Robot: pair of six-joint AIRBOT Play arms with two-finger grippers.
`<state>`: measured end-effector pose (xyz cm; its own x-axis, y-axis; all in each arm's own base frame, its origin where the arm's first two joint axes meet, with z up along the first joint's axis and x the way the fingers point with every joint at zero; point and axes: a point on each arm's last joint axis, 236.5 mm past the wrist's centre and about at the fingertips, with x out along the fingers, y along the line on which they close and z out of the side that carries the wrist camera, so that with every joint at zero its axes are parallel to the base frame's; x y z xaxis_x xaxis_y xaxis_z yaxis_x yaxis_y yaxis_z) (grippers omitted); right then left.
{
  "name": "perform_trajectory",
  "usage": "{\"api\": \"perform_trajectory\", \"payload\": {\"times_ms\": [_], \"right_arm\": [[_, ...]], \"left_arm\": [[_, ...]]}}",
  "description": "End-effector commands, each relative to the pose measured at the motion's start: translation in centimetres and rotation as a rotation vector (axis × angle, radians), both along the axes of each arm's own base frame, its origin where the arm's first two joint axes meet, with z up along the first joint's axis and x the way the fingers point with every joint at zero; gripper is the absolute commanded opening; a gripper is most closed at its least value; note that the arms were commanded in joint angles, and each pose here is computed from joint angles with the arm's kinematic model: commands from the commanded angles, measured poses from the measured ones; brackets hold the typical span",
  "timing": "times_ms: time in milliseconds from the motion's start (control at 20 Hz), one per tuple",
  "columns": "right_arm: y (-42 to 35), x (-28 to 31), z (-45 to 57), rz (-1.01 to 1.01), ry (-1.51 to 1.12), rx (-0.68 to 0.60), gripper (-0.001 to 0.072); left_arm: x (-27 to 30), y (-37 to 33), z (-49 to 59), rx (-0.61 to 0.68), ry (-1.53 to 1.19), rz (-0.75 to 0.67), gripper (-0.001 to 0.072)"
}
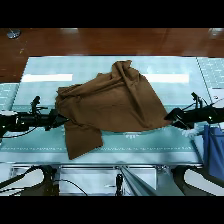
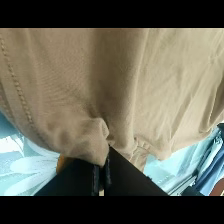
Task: Fold the shirts.
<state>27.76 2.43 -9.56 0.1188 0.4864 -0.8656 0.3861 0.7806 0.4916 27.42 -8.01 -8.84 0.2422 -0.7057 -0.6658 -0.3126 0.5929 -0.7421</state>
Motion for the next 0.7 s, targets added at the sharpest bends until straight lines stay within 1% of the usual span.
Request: {"api": "perform_trajectory", "payload": {"times_ms": [0, 50, 100, 150, 200, 250, 350, 400, 500, 550, 650], "right_arm": [[1.5, 2.9, -0.4, -0.002, -0.026, 0.029, 0.0618], [2.4, 3.3, -0.4, 0.011, -0.025, 0.046, 0.0615], [3.2, 3.5, -0.5, 0.032, -0.023, 0.052, 0.0563], [4.1, 3.4, -0.6, 0.064, -0.017, 0.053, 0.0383], [4.7, 3.4, -0.6, 0.095, -0.019, 0.05, 0.0131], [5.2, 3.8, -0.3, 0.123, -0.037, 0.043, 0.0026], [5.3, 6.0, 2.4, 0.16, -0.098, 0.045, 0.0025], [5.2, 8.2, 5.1, 0.177, -0.16, 0.04, 0.0025], [4.3, 14.1, 13.9, 0.186, -0.371, -0.001, 0.0025], [3.9, 16.9, 19.9, 0.184, -0.513, -0.036, 0.0025], [3.1, 20.0, 32.6, 0.169, -0.807, -0.119, 0.0025]], "left_arm": [[0.1, 0.1, -0.1, 0.006, -0.004, 0.003, 0.0021], [0.2, 0.1, -0.1, 0.008, -0.005, 0.004, 0.002], [0.2, 0.2, -0.1, 0.009, -0.005, 0.006, 0.002], [0.2, 0.2, -0.1, 0.009, -0.005, 0.007, 0.002], [0.2, 0.2, -0.1, 0.009, -0.006, 0.007, 0.002], [0.4, 0.1, 0.1, 0.003, -0.011, 0.014, 0.002], [2.3, 0.0, 2.2, -0.033, -0.07, 0.049, 0.002], [4.5, 0.0, 5.0, -0.069, -0.148, 0.078, 0.002], [10.0, 0.7, 14.6, -0.124, -0.413, 0.146, 0.0019], [12.1, 1.3, 20.6, -0.122, -0.57, 0.165, 0.002], [14.1, 2.9, 33.3, -0.01, -0.901, 0.186, 0.0019]]}}
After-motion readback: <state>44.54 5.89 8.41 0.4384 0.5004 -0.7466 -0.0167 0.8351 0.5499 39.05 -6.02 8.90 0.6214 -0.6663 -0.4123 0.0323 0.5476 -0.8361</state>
